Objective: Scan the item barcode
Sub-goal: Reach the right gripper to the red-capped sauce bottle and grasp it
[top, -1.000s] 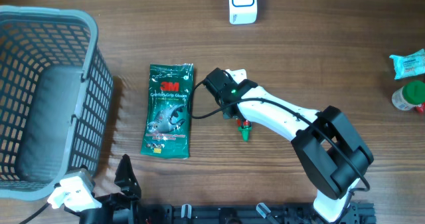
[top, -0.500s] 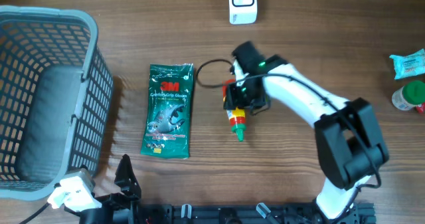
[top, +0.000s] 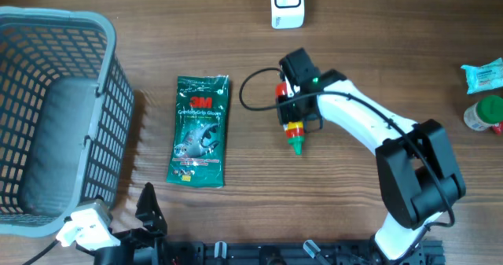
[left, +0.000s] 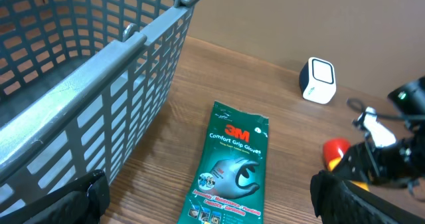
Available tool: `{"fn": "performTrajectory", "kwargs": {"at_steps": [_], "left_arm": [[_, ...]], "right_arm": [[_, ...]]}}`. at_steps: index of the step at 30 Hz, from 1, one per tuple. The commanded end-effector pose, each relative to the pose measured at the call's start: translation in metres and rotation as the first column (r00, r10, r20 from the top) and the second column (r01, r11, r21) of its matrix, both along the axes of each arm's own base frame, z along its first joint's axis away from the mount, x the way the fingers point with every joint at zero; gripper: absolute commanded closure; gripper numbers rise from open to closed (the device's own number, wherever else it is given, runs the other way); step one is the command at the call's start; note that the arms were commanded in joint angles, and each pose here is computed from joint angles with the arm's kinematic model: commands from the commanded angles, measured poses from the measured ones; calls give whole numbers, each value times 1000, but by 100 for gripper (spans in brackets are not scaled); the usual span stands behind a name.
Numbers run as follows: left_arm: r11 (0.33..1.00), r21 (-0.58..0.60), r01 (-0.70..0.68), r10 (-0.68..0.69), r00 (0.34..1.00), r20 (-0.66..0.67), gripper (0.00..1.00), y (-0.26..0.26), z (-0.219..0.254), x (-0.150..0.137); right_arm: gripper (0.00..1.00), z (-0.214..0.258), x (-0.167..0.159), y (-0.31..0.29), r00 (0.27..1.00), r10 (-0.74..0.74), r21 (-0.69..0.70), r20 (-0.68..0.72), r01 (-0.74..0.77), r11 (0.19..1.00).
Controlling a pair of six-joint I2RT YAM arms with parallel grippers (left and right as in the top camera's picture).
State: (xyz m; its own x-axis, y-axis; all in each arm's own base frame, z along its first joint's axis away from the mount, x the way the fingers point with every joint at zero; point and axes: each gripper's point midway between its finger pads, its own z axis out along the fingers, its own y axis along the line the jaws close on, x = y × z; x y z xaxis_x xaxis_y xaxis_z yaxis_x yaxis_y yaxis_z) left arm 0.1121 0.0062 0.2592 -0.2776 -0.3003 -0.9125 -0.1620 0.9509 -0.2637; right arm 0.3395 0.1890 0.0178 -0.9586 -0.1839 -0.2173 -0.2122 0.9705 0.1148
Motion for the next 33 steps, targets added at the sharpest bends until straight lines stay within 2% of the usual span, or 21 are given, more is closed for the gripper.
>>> {"fn": "performTrajectory", "kwargs": {"at_steps": [1,3,4,5,10,12,15,23,29,32,33], "left_arm": [[1000,-4,0,0,1000,8,0,0,1,0],[1000,-4,0,0,1000,8,0,0,1,0],[1000,-4,0,0,1000,8,0,0,1,0],[1000,-4,0,0,1000,8,0,0,1,0],[1000,-4,0,0,1000,8,0,0,1,0],[1000,-4,0,0,1000,8,0,0,1,0],[1000,-4,0,0,1000,8,0,0,1,0],[1000,-4,0,0,1000,8,0,0,1,0],[1000,-4,0,0,1000,8,0,0,1,0],[1000,-4,0,0,1000,8,0,0,1,0],[1000,-4,0,0,1000,8,0,0,1,0]], "right_arm": [[76,-9,-6,-14,998,-65,-40,21,66,997],[70,-10,-4,-21,996,-73,-76,41,76,994],[64,-8,-2,-22,996,-74,-85,49,78,993],[52,-7,0,-22,996,-74,-85,54,78,993],[46,19,14,-14,994,-77,-72,71,82,994],[29,36,24,-6,993,-75,-42,90,79,996],[18,43,34,-2,989,-81,-22,122,84,996],[13,35,39,-7,982,-143,-38,126,149,988],[9,-20,28,-10,992,-130,-101,5,130,986],[16,-32,23,-7,990,-130,-74,-47,126,989],[24,-33,23,-7,990,-134,-61,-54,130,990]]}}
